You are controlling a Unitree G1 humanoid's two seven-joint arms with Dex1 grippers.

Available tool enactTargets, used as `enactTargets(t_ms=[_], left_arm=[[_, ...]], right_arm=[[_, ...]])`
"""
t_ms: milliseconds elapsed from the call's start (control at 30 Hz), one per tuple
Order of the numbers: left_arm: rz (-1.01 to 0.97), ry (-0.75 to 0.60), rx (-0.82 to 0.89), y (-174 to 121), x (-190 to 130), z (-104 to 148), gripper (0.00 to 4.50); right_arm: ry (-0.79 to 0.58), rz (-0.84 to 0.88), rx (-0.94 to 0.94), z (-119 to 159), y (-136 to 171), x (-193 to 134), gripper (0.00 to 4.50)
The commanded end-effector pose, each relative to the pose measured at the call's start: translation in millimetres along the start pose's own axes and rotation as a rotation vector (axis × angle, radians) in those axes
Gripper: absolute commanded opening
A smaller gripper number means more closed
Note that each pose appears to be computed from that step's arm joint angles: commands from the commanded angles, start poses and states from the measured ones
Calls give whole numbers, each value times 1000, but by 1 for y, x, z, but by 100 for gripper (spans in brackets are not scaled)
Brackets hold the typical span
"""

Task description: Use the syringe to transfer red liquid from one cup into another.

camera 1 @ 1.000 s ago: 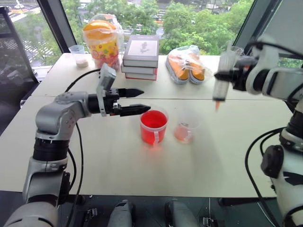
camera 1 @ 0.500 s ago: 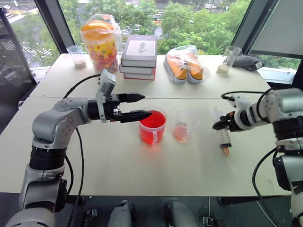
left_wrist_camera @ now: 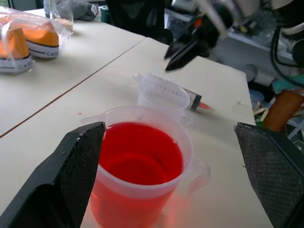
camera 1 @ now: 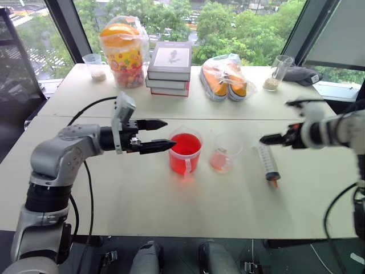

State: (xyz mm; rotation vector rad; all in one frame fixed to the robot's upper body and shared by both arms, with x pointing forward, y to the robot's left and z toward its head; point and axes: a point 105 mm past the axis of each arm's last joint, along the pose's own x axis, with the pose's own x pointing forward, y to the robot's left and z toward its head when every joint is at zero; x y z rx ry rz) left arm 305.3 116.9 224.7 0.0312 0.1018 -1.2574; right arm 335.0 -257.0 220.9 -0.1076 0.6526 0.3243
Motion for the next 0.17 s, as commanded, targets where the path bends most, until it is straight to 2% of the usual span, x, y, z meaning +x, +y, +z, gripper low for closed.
enactTargets(t_ms=[33, 167], left_arm=[[20, -6, 45, 0, -11, 9, 450], [24, 13, 39, 0, -18, 7, 450]], right_arm=[[-186, 128, -136, 19, 32, -38, 449], [-258, 219, -239, 8, 57, -58, 449]])
